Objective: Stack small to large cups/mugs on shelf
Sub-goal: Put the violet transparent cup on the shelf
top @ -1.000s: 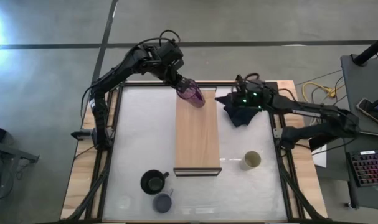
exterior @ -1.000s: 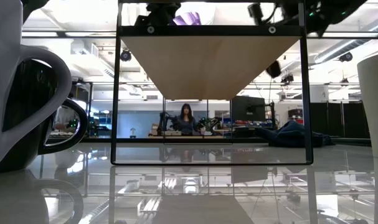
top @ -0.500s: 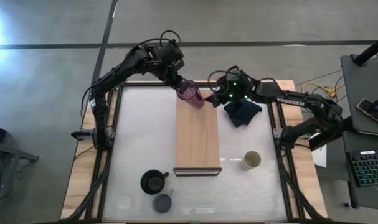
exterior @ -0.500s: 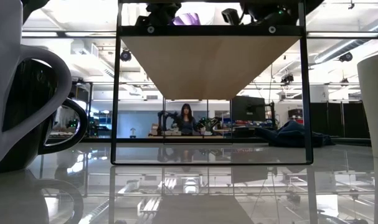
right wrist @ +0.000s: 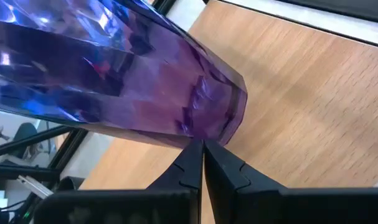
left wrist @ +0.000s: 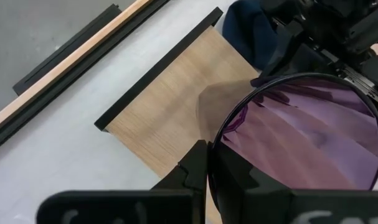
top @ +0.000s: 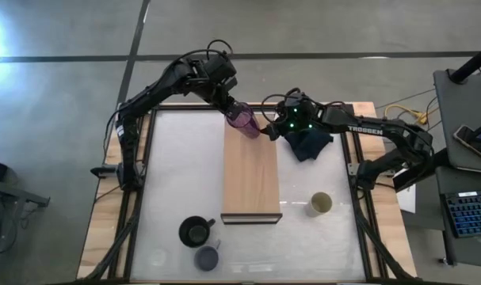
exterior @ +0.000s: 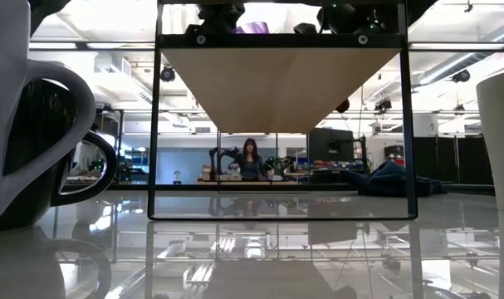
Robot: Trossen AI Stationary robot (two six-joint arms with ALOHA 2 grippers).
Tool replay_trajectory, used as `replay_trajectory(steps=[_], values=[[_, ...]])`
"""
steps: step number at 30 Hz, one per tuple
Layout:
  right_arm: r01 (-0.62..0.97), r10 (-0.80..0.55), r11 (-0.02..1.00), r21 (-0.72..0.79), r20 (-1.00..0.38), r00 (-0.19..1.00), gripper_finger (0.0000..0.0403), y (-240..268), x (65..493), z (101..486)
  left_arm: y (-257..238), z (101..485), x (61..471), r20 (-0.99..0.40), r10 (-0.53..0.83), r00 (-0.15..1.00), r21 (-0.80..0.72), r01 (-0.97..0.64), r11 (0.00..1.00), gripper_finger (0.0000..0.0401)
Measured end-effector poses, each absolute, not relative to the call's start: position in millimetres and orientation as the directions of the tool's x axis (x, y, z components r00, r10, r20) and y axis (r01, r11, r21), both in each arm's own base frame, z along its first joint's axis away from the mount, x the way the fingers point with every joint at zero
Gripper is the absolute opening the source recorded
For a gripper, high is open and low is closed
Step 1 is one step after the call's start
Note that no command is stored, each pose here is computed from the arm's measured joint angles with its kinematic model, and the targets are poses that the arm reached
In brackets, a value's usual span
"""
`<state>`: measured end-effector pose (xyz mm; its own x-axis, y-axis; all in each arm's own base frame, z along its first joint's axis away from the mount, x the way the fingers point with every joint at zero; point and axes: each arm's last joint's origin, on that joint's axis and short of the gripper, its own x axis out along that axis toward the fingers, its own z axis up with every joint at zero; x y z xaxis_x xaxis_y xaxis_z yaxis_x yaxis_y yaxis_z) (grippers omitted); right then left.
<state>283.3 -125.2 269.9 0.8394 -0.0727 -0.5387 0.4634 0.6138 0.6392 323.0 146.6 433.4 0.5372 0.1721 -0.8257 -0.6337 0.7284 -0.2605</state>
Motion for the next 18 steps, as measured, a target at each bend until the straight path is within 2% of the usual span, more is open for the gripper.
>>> replay_trajectory(steps=[8, 18], values=[[0.452, -0.078, 0.618, 0.643, -0.522, 0.849, 0.0009, -125.2, 283.6, 271.0, 146.8, 430.9, 326.8, -0.826, 0.169, 0.537, -0.252, -0.62, 0.743, 0.0005], [0.462, -0.077, 0.614, 0.639, -0.535, 0.841, 0.0008, -124.7, 282.5, 266.1, 147.7, 432.5, 331.7, -0.8, 0.179, 0.573, -0.265, -0.605, 0.751, 0.0075]])
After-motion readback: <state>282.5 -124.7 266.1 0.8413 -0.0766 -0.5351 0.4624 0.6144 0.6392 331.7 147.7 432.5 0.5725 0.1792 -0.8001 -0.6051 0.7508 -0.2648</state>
